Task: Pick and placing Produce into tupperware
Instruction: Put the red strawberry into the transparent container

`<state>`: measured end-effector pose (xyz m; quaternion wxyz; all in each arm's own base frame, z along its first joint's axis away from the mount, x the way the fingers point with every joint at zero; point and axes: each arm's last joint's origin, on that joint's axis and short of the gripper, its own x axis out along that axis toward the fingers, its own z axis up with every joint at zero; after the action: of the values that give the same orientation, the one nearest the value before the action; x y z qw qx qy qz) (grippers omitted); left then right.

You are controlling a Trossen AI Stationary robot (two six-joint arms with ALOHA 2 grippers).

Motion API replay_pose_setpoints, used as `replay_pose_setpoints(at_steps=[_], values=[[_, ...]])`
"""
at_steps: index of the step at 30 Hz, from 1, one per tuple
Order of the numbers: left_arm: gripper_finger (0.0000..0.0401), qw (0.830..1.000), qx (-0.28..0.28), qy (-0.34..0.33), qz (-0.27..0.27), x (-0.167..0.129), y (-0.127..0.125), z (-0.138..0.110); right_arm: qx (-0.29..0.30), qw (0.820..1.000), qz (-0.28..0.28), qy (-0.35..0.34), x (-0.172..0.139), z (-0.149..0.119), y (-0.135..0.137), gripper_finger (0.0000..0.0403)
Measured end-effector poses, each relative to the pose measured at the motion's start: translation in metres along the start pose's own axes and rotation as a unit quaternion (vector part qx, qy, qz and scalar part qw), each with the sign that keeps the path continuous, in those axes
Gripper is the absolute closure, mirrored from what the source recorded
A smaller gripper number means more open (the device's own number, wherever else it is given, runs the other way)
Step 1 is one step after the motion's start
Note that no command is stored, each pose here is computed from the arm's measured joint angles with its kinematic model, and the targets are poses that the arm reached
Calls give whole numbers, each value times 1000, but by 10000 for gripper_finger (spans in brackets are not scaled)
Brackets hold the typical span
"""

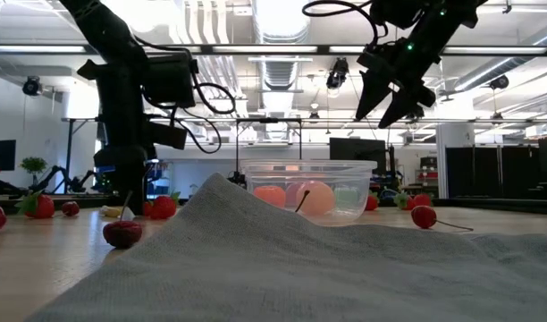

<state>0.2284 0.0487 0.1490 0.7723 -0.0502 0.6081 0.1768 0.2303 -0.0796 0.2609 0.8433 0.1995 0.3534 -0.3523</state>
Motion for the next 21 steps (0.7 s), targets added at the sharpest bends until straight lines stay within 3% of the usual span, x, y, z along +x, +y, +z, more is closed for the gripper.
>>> replay_pose_setpoints(at_steps=[7,21], values=[[263,1000,-15,-1,3,1,7,1,0,1000,0,0,0,0,0,54],[263,999,-23,-25,-39,3,6,7,0,1000,0,0,0,0,0,53]])
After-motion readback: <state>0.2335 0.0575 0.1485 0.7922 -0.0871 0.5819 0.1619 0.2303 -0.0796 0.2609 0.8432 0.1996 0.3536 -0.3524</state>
